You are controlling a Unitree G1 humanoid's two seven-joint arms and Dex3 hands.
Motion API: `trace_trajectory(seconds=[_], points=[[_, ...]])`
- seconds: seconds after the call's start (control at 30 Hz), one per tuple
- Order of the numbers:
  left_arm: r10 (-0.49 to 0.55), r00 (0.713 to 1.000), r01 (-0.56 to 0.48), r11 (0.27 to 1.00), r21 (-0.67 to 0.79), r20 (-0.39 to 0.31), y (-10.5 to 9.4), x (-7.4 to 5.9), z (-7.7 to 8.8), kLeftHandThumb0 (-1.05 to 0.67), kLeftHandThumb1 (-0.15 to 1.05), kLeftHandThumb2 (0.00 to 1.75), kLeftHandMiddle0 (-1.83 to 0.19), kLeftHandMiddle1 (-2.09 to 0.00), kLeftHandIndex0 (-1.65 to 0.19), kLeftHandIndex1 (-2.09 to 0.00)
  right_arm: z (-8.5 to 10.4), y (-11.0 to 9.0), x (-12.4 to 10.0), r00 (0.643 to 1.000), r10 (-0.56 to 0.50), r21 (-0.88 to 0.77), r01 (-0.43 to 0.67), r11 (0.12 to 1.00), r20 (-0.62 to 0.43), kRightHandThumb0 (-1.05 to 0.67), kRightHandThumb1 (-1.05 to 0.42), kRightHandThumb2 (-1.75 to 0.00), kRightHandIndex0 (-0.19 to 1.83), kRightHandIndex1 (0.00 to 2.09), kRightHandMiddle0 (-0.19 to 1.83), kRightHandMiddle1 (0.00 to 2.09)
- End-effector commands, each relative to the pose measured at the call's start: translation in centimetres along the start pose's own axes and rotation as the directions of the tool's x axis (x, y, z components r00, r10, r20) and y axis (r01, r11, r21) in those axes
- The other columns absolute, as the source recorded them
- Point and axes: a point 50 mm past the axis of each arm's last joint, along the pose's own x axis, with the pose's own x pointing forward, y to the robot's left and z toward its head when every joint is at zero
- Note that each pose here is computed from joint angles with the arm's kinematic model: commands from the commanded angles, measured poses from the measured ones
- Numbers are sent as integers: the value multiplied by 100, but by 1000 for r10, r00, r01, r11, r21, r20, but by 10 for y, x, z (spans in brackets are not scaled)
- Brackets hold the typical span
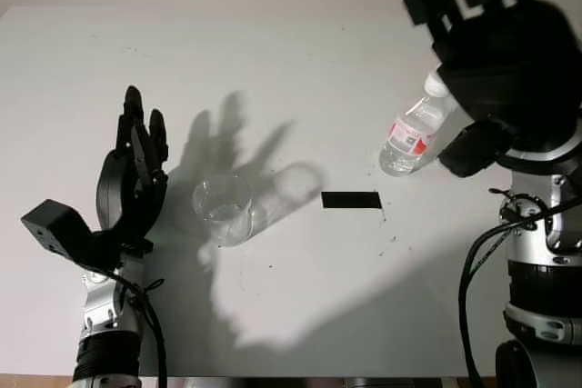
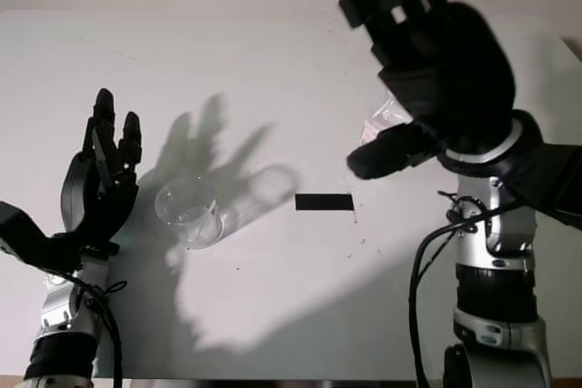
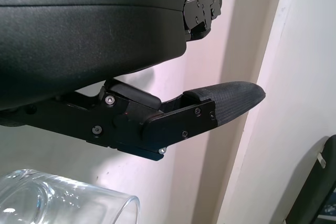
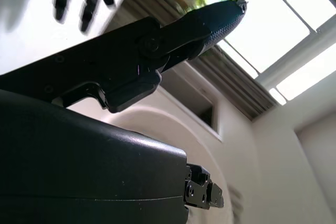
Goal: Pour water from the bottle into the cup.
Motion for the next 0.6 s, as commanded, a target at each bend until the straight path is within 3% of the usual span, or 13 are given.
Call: trace_trajectory(seconds=[0.0,0.17,0.37,0.57], points=[[13,999,-13,1000,-11,-32,0,-8,-11,-78,105,72,19,0,19,0,6,-13,1,996,-69,-85,74,994,62,-73,-96,-7,-19,1,-17,3],[17,1000,-18,1000,-20,-23,2,-9,-9,-77,105,73,19,0,19,0,5,-33,-15,977,-214,-434,186,881,-17,-85,-91,-4,-19,0,-19,0],[16,1000,-16,1000,-20,-22,6,-10,-8,-77,105,72,19,0,19,0,-17,-45,-42,920,-333,-504,192,842,-206,-87,-88,-4,-19,0,-19,0],[2,1000,-2,1000,-9,-23,9,-11,-6,-76,105,75,19,0,19,0,-28,-46,-70,861,-382,-498,182,848,-337,-88,-88,-5,-19,0,-19,0]])
